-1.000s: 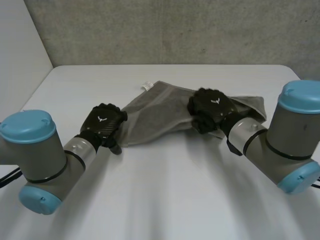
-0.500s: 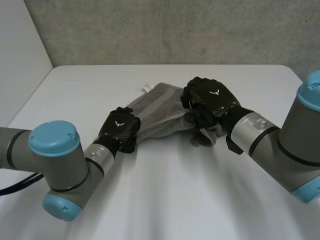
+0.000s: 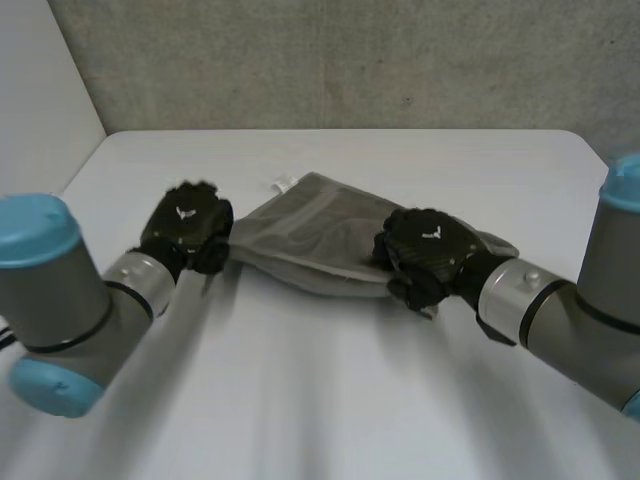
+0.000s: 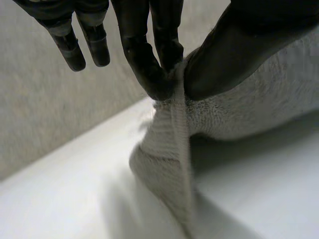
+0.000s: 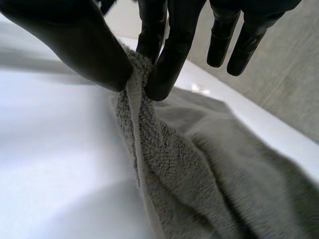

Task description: Fold the towel.

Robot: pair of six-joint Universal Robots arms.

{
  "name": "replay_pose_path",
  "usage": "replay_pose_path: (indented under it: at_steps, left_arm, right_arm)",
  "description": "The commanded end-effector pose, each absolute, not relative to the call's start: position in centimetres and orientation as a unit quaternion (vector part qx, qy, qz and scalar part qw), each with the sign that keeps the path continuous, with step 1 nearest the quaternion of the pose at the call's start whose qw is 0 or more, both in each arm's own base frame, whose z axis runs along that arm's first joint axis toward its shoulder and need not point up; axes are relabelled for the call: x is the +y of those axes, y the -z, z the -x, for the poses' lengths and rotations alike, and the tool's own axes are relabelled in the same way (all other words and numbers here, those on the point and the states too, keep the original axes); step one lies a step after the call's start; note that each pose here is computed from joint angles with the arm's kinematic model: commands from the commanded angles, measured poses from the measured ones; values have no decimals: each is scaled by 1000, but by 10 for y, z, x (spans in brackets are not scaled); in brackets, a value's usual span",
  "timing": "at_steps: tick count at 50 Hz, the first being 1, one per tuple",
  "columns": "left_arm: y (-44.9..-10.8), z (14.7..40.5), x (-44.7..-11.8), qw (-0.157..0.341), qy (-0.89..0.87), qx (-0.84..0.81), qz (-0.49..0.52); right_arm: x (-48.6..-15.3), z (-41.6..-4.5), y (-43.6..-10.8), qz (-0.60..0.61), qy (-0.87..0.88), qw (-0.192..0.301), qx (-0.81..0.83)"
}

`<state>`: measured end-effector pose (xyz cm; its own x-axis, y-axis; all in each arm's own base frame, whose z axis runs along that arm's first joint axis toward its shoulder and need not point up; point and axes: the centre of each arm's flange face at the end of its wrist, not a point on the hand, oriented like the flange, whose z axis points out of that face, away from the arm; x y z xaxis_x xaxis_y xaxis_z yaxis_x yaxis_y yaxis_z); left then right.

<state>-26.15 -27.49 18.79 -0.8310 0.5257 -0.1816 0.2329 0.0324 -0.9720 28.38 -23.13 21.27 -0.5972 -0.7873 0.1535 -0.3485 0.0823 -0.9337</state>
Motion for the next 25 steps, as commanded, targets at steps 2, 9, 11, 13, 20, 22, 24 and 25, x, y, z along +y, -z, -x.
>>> replay_pose_path:
  at_steps: [2, 9, 11, 13, 20, 22, 24, 25]
  left_arm:
    - [-293, 262, -252, 136, -735, -610, 263]
    - [-414, 252, -229, 180, -838, -474, 201]
    - [-425, 251, -225, 196, -843, -462, 192]
    - [-431, 251, -225, 208, -845, -456, 185]
    - [-364, 262, -259, 212, -798, -532, 189]
    - [-338, 266, -269, 209, -777, -561, 194]
    - [-310, 269, -277, 205, -754, -592, 199]
    - [-281, 271, -283, 200, -727, -623, 206]
  right_arm:
    - [-242, -291, -302, 395, 639, 196, 630]
    - [-242, -291, -392, 374, 745, 179, 522]
    - [-241, -290, -420, 362, 782, 177, 475]
    - [-245, -290, -422, 360, 788, 177, 467]
    - [-264, -310, -358, 400, 728, 208, 517]
    - [-270, -314, -333, 410, 705, 211, 538]
    - [-281, -318, -283, 434, 664, 200, 576]
    - [-282, -318, -283, 434, 663, 200, 576]
